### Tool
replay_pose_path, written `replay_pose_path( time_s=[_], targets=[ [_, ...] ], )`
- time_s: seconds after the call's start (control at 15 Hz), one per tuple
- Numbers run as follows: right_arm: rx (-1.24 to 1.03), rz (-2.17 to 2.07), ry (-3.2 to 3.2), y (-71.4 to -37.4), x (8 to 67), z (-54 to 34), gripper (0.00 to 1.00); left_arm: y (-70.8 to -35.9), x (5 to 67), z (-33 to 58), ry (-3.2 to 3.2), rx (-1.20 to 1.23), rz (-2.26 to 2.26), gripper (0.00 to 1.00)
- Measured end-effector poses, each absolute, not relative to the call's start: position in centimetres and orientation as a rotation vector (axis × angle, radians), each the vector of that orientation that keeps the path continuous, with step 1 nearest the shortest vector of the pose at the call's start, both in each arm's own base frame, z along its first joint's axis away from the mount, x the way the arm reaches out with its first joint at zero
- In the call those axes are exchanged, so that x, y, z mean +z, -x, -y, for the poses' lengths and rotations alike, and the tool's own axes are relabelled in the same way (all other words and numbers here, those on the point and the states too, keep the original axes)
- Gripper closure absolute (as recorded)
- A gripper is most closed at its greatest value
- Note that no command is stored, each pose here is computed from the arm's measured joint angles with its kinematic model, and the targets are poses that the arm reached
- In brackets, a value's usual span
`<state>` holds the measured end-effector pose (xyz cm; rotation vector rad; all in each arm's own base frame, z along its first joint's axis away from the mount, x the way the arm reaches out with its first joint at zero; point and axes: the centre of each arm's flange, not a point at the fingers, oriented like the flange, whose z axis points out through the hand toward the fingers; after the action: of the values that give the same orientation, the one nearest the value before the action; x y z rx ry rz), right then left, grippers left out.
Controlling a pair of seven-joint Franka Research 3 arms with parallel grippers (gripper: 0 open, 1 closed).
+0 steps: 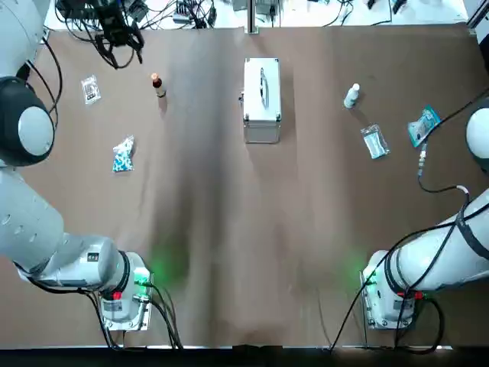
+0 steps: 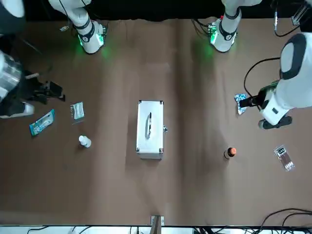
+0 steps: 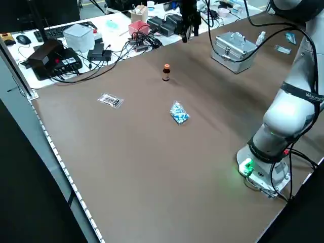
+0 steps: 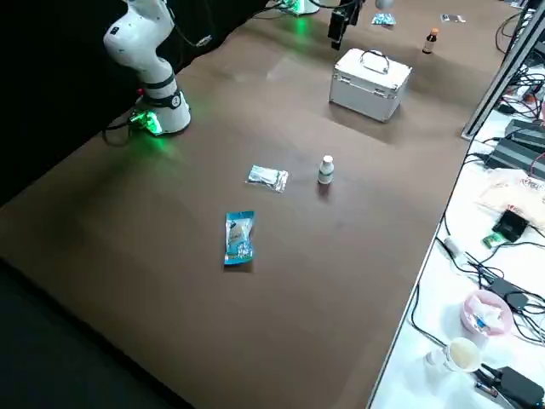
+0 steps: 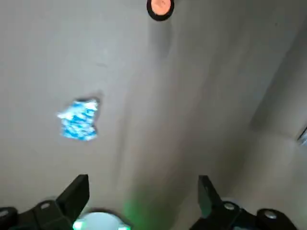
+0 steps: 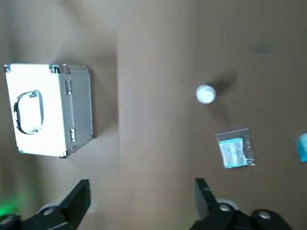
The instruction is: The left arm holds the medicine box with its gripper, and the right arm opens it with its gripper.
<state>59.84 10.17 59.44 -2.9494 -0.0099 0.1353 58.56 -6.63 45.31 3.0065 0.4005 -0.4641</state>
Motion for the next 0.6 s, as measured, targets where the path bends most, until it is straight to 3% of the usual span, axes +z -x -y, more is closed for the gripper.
replay_pose_path(
  time_s=[0.13,0.27,0.4,0.47,0.6],
  targets=[
    [0.147,-0.038,2.952,-60.4,57.6,-13.7,0.09,-58.3,42.7,7.8,-2.93,-0.496,-0.605,0.0],
    [0.14,-0.058,2.957,-61.0,55.5,-17.9,0.26,-58.4,40.5,9.9,-2.876,-0.53,-0.746,0.0],
    [0.142,-0.078,2.963,-61.0,53.3,-22.3,0.29,-58.9,38.6,12.9,-2.77,-0.544,-1.021,0.0],
    [0.143,-0.076,2.966,-60.8,52.3,-24.5,0.37,-59.3,37.8,14.2,-2.689,-0.546,-1.176,0.0],
    [0.124,-0.064,2.968,-60.1,50.6,-29.1,0.4,-59.7,36.3,16.6,-2.552,-0.564,-1.44,0.0]
  ],
)
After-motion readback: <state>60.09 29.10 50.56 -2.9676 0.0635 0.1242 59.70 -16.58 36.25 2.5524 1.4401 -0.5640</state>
